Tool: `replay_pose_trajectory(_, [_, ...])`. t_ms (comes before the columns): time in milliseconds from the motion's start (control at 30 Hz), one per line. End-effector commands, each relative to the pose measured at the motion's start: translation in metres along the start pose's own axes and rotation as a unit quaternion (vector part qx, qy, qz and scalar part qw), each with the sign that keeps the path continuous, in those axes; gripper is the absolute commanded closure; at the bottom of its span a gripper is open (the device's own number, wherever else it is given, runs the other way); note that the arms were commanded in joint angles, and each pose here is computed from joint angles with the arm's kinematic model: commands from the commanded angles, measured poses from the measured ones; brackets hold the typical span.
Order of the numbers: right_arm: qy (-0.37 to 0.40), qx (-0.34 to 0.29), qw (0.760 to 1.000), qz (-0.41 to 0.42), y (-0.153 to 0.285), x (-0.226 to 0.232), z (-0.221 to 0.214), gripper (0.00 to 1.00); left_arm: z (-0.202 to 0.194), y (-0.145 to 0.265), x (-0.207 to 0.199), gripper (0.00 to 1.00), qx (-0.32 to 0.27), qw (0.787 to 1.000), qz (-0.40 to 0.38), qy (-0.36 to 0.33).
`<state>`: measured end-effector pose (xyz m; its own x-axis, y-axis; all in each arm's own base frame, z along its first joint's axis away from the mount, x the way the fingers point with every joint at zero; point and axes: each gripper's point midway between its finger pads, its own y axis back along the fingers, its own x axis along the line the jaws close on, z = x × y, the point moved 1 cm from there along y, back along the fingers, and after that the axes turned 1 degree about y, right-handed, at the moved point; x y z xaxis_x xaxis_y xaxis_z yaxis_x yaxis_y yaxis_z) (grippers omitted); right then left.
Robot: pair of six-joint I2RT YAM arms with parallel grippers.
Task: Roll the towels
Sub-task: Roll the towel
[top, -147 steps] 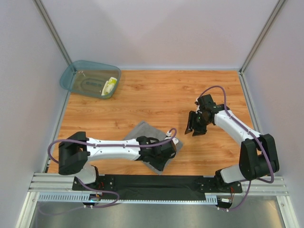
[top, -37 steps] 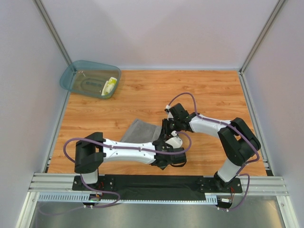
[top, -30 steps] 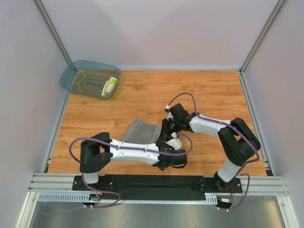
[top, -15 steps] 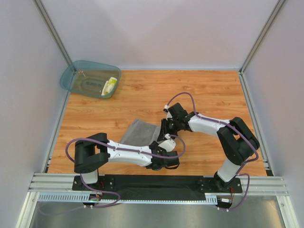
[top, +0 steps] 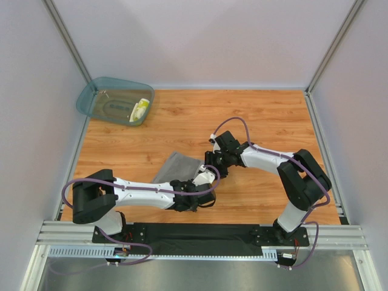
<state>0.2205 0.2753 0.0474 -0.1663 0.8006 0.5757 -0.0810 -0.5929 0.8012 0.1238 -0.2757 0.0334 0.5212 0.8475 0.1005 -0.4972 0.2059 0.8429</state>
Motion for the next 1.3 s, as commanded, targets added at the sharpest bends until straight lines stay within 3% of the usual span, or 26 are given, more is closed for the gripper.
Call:
replay_pose_trajectory(0, [-0.001,0.01,0.998,-0.056,0.015,-0.027,-0.002,0.52,-0.02,-0.001,-0.017,0.78,0.045,0.996,-0.073,0.028])
replay_pose_trajectory(267, [-0.034,-0.009,0.996,-0.083,0.041,-0.06,0.02,0.46,-0.001,0.019,-0.027,0.82,0.026,0.981,-0.171,0.089])
replay_pose_trajectory(500, [-0.06,-0.036,0.991,-0.115,0.064,-0.085,0.047,0.35,0.003,0.03,-0.032,0.83,0.019,0.974,-0.207,0.091])
replay_pose_trajectory(800, [-0.07,-0.086,0.981,-0.161,0.102,-0.096,0.065,0.34,0.011,0.036,-0.032,0.83,0.029,0.943,-0.287,0.164])
replay_pose_trajectory(1033, [-0.037,-0.153,0.987,-0.039,0.119,-0.05,0.051,0.34,0.022,0.029,-0.025,0.83,0.052,0.892,-0.365,0.26])
replay_pose_trajectory(1267, [0.008,-0.154,0.985,0.08,0.105,-0.006,0.013,0.26,0.026,0.014,-0.015,0.83,0.094,0.853,-0.4,0.322])
